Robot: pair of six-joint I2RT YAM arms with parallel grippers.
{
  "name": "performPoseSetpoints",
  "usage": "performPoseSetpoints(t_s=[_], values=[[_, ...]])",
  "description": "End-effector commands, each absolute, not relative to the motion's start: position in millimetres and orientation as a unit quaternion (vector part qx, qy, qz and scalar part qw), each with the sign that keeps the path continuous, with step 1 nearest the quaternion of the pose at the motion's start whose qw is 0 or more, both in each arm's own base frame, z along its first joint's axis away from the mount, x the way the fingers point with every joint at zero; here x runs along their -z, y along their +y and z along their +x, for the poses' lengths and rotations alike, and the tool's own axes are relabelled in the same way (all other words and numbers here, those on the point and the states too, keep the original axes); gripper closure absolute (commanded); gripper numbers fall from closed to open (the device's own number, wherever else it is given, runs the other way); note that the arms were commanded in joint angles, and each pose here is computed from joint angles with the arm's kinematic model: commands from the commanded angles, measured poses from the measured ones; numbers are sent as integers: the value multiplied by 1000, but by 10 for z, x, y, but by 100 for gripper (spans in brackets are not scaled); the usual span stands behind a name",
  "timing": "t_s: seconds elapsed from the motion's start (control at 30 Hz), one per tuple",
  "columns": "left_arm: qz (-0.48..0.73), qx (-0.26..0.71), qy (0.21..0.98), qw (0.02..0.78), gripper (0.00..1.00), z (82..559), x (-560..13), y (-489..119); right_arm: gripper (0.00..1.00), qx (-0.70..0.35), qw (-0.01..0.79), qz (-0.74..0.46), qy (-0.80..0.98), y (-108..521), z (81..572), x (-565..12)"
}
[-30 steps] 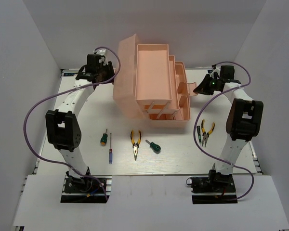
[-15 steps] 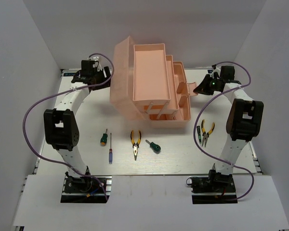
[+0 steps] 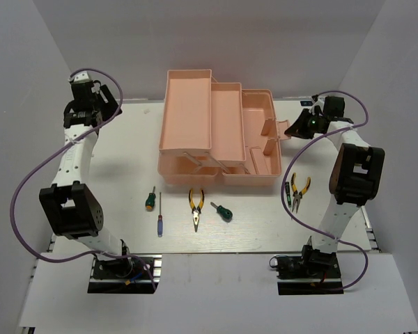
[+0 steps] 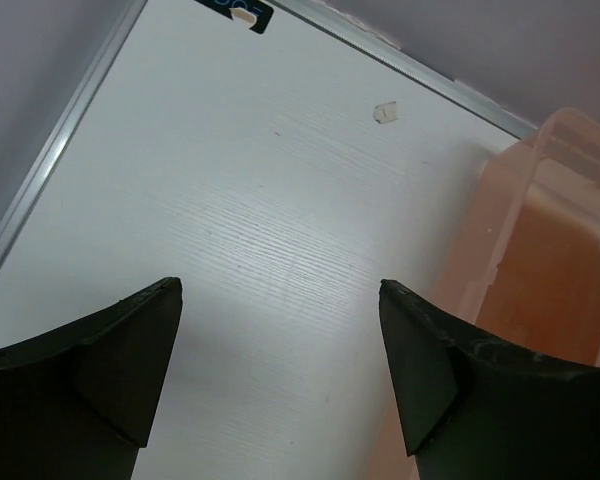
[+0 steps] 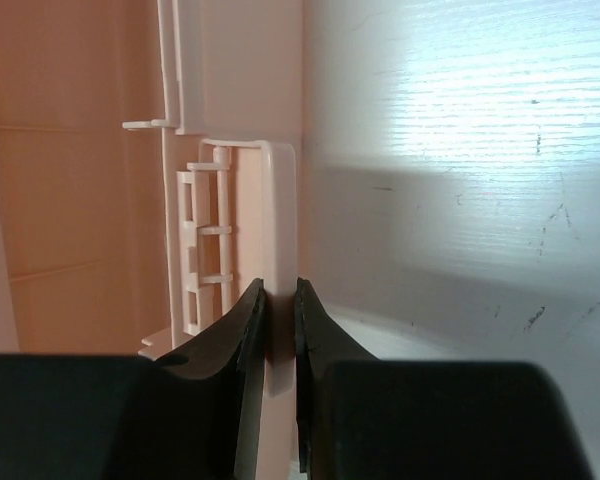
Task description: Sort the tools into containers
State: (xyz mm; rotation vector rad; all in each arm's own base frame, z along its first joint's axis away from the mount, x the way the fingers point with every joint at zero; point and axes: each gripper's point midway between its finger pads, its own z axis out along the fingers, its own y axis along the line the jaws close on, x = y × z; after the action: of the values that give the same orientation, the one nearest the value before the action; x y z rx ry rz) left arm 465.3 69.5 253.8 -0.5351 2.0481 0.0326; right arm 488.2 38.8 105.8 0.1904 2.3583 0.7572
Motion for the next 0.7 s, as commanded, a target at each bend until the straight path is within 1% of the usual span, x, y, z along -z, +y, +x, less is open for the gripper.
performPoseSetpoints(t_s=[0.0, 0.07, 0.1, 0.13, 0.17, 0.2, 0.23, 0.27, 0.33, 0.37, 0.4, 0.43, 0.47, 0.5, 0.53, 0.57, 0.6, 0.63, 0.67], values=[[-223, 3, 848, 480, 9, 4577, -2500, 604, 100, -234, 341, 76, 907, 135, 4876, -1037], [-223, 9, 851, 475, 8, 4562, -2452, 610, 100, -234, 341, 73, 907, 137, 4873, -1042], [-222, 20, 850, 478, 8, 4556, -2493, 570, 98, -235, 341, 72, 908, 139, 4867, -1049], [-218, 27, 851, 477, 8, 4559, -2493, 543, 82, -236, 344, 72, 906, 121, 4881, -1075], [-209, 44, 851, 479, 8, 4551, -2505, 474, 49, -236, 340, 66, 908, 138, 4868, -1056], [-204, 54, 853, 478, 6, 4553, -2507, 434, 32, -235, 339, 60, 909, 140, 4858, -1073], [-198, 64, 852, 481, 6, 4538, -2526, 394, 15, -231, 344, 54, 909, 114, 4877, -1096], [-187, 83, 852, 482, 5, 4509, -2541, 312, 10, -229, 340, 53, 910, 113, 4840, -1138], [-165, 112, 850, 488, 5, 4430, -2594, 139, 10, -205, 360, 35, 909, 28, 4839, -1275], [-165, 112, 851, 485, 5, 4426, -2527, 138, 10, -196, 363, 32, 910, -2, 4818, -1300], [-144, 140, 845, 496, 11, 4353, -2636, -7, 10, -188, 368, 29, 910, -30, 4797, -1329], [-136, 155, 849, 486, 19, 4271, -2515, -79, 10, -162, 384, 10, 909, -122, 4773, -1417], [-125, 170, 845, 491, 30, 4226, -2533, -143, 10, -155, 390, 5, 908, -142, 4756, -1465], [-106, 196, 838, 498, 47, 4189, -2583, -248, 10, -142, 398, -17, 906, -160, 4691, -1510], [-100, 205, 839, 494, 86, 4055, -2538, -298, 13, -126, 398, -18, 909, -209, 4598, -1575], [-88, 224, 838, 491, 100, 3991, -2524, -377, 19, -108, 397, -41, 911, -248, 4546, -1577], [-83, 231, 838, 488, 100, 3935, -2488, -410, 26, -96, 387, -44, 916, -254, 4356, -1565], [-86, 235, 846, 471, 100, 3839, -2313, -435, 43, -92, 366, -53, 925, -239, 4221, -1471], [-82, 232, 846, 472, 100, 3770, -2288, -439, 55, -75, 342, -74, 934, -275, 4054, -1314]])
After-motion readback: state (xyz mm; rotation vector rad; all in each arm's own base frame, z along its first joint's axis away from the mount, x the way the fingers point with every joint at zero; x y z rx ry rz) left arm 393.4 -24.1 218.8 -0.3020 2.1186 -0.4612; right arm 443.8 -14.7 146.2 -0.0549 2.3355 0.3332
